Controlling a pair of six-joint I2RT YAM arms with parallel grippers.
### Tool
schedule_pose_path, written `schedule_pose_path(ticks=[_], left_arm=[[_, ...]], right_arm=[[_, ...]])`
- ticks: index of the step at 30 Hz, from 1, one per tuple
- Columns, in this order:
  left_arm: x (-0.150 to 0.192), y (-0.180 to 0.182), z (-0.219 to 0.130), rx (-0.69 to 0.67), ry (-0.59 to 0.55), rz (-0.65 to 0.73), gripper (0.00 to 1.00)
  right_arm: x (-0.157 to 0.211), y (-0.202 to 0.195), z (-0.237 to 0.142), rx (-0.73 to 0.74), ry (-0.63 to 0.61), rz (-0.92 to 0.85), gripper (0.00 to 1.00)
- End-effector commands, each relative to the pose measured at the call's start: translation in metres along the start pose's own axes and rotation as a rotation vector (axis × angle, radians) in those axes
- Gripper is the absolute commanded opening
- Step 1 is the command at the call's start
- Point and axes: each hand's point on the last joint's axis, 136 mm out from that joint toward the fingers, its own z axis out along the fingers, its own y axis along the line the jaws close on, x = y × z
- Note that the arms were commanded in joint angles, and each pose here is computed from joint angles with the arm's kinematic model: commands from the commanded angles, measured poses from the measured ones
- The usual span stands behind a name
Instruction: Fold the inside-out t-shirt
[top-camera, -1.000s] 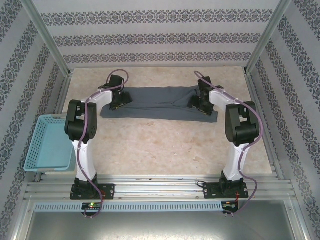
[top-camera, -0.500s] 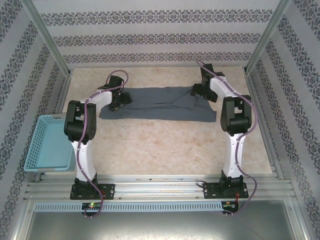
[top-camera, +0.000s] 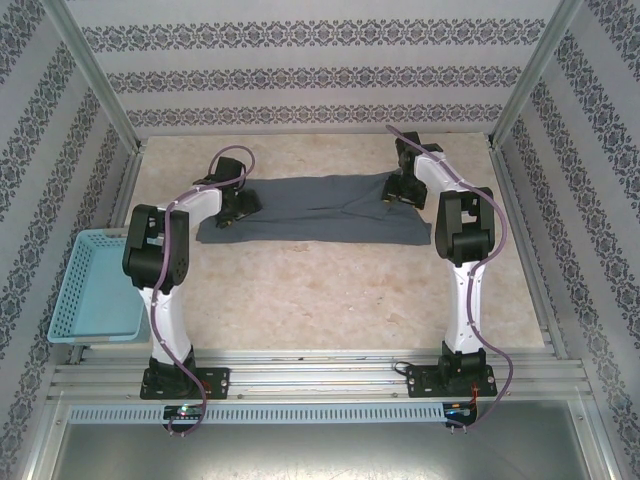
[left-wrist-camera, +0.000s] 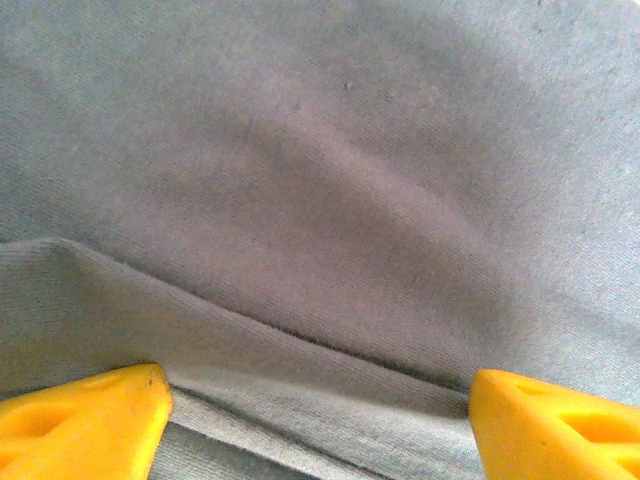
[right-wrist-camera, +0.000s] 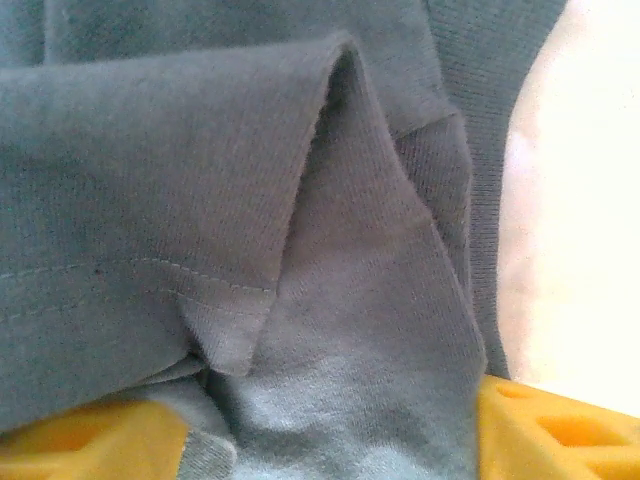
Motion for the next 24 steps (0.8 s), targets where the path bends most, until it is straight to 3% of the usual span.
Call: schedule_pose_path(ticks=[1, 10, 13, 17, 24], left_arm=[[0.034, 0.039, 0.008, -0.099, 0.100, -0.060, 0.80], [0.060, 0.050, -0.005, -0.078, 0.110, -0.095, 0.81], [0.069, 0.051, -0.010, -0.070, 0.113, -0.098, 0.81], [0.088, 0.049, -0.018, -0.063, 0.119, -0.092, 0.81], [0.132, 0.009, -0.041, 0.015, 0.138, -0.036, 0.81]], right_arm=[[0.013, 0.006, 0.007, -0.010, 0.065, -0.032, 0.63], [0.019, 0.012, -0.001, -0.120, 0.037, -0.002, 0.18], [0.021, 0.000, -0.007, -0.127, 0.010, 0.031, 0.08], [0.022, -0.025, -0.024, -0.088, -0.050, 0.066, 0.00], [0.020, -0.082, -0.070, 0.092, -0.168, 0.089, 0.00]])
